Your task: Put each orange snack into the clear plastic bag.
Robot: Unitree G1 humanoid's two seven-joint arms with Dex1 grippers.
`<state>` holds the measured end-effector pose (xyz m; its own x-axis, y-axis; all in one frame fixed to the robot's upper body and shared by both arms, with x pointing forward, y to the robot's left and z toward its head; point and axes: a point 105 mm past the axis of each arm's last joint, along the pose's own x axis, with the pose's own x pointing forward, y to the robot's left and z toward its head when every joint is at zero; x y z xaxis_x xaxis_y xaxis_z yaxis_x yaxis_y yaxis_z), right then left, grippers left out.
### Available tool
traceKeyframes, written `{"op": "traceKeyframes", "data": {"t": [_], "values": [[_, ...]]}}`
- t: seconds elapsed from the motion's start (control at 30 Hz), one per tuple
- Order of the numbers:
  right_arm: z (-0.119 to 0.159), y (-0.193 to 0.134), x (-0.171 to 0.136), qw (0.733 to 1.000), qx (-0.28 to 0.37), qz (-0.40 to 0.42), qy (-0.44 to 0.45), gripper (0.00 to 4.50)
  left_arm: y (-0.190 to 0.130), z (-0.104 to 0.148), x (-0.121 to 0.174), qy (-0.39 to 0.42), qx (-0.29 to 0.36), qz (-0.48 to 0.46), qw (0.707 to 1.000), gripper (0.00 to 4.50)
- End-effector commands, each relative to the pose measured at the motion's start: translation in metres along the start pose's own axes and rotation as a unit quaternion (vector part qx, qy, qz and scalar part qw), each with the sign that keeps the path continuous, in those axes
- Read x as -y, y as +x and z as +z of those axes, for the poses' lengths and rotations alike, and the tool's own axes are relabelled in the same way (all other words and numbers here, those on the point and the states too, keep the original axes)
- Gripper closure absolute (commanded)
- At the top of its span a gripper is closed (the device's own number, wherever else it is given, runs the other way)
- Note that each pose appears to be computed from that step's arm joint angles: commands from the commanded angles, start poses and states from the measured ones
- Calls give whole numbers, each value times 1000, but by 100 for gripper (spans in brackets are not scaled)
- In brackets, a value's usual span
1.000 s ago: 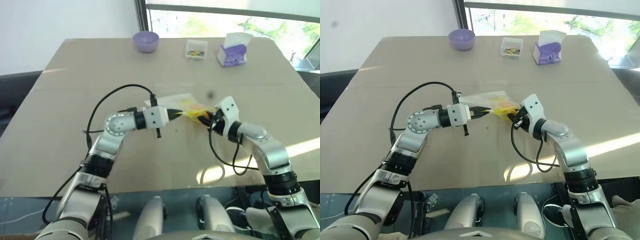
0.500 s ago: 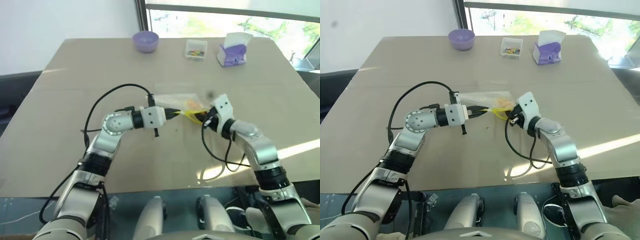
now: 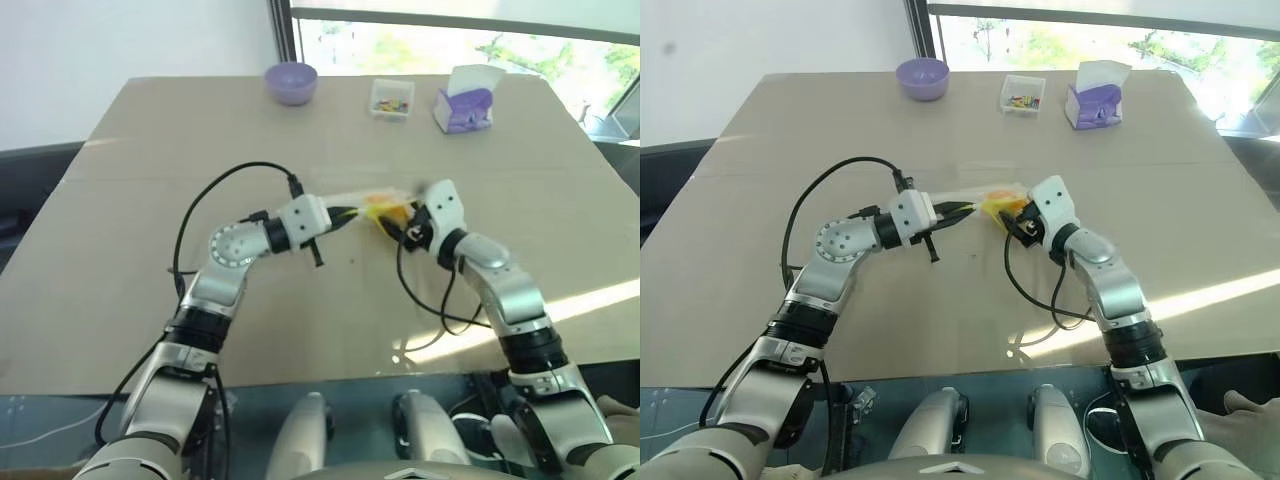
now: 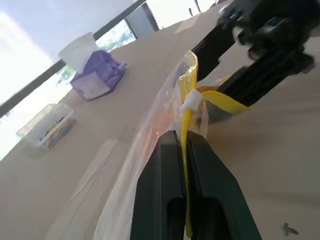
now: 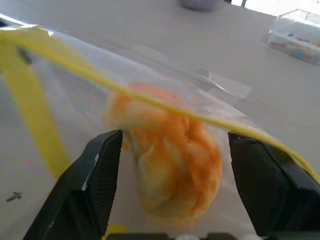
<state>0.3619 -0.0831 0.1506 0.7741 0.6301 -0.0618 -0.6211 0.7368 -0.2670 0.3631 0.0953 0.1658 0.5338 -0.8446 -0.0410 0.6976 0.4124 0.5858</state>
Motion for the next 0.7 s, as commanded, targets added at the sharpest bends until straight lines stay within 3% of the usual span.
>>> {"op": "traceKeyframes", "data": {"t": [0.03, 0.33, 0.37, 0.47, 0.7], "values": [[31, -18, 2, 996, 54, 5, -69, 114, -1, 17, -21, -19, 21, 40, 999, 450], [10, -38, 11, 957, -12, 2, -290, 114, -2, 24, -35, -62, 36, 59, 996, 450], [6, -38, 10, 952, -20, 7, -304, 88, -2, 26, -36, -64, 37, 59, 995, 450], [-7, -35, 16, 948, -37, -15, -317, 15, -1, 30, -37, -68, 45, 58, 995, 450], [-20, -22, 27, 950, -48, -44, -306, 15, -2, 32, -33, -63, 47, 48, 996, 450]]}}
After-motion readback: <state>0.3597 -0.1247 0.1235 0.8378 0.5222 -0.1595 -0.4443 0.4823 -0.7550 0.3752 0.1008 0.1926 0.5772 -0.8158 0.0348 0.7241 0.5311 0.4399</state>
